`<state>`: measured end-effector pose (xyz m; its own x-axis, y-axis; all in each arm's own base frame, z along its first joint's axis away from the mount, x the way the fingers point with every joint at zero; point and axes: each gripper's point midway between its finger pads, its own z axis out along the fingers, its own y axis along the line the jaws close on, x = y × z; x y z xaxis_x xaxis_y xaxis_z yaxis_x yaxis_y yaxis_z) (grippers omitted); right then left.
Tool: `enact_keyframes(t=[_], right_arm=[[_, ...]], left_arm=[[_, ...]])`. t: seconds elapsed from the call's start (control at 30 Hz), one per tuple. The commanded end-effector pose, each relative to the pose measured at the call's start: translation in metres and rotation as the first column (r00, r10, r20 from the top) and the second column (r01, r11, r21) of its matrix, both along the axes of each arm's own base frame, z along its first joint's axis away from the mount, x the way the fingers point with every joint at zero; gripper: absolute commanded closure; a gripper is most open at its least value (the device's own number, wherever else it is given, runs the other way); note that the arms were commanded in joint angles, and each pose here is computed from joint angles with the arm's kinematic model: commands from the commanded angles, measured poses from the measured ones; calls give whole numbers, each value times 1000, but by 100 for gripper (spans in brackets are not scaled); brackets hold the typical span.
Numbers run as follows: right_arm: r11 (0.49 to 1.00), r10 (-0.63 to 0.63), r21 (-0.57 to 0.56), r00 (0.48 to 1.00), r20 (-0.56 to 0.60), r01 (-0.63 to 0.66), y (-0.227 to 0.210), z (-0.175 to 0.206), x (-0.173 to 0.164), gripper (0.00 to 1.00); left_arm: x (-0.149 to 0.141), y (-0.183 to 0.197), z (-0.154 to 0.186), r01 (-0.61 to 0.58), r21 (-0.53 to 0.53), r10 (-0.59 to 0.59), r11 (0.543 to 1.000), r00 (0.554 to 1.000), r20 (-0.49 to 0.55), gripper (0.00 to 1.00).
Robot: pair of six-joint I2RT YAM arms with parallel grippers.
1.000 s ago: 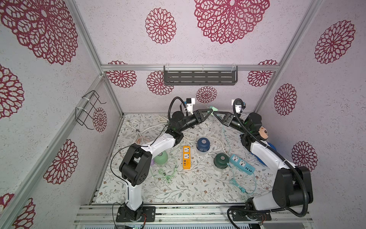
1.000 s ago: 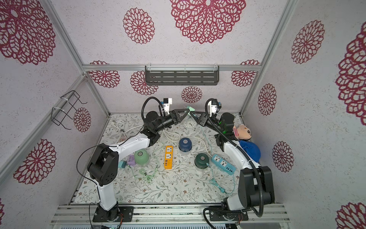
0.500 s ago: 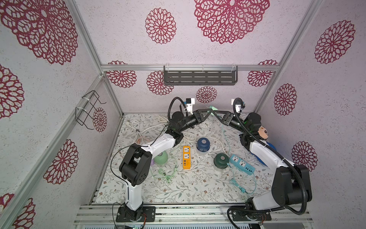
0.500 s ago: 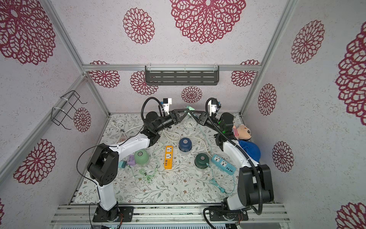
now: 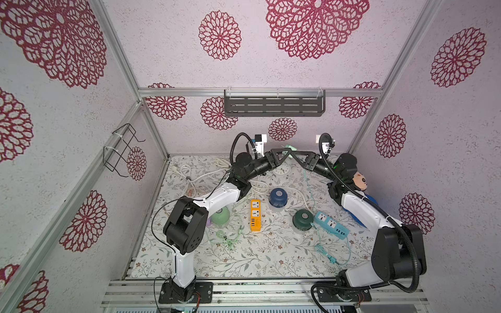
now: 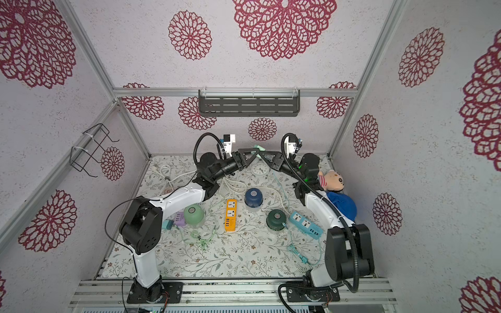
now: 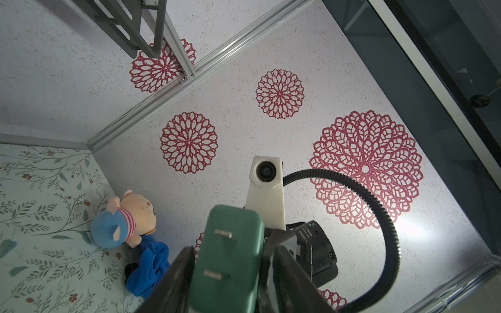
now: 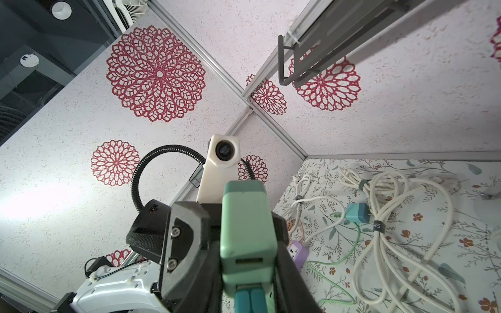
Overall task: Charge the cordless meat grinders
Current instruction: Pick up the plug from the center of the board.
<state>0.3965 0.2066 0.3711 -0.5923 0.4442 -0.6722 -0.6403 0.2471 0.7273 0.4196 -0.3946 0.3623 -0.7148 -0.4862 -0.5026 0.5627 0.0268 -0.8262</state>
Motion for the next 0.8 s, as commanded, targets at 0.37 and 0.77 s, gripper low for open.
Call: enact_keyframes(t=[0.37,0.77], right_arm=[[1000,-12,-4,995,103,12,-6,23,-8,89],[998,-39,60,993,108,32,-10,37,-5,43]], left_arm=[[-10,11,24,5,-62,-3,998,999,41,72],[-16,8,19,21,-61,-19,998,999,37,89]])
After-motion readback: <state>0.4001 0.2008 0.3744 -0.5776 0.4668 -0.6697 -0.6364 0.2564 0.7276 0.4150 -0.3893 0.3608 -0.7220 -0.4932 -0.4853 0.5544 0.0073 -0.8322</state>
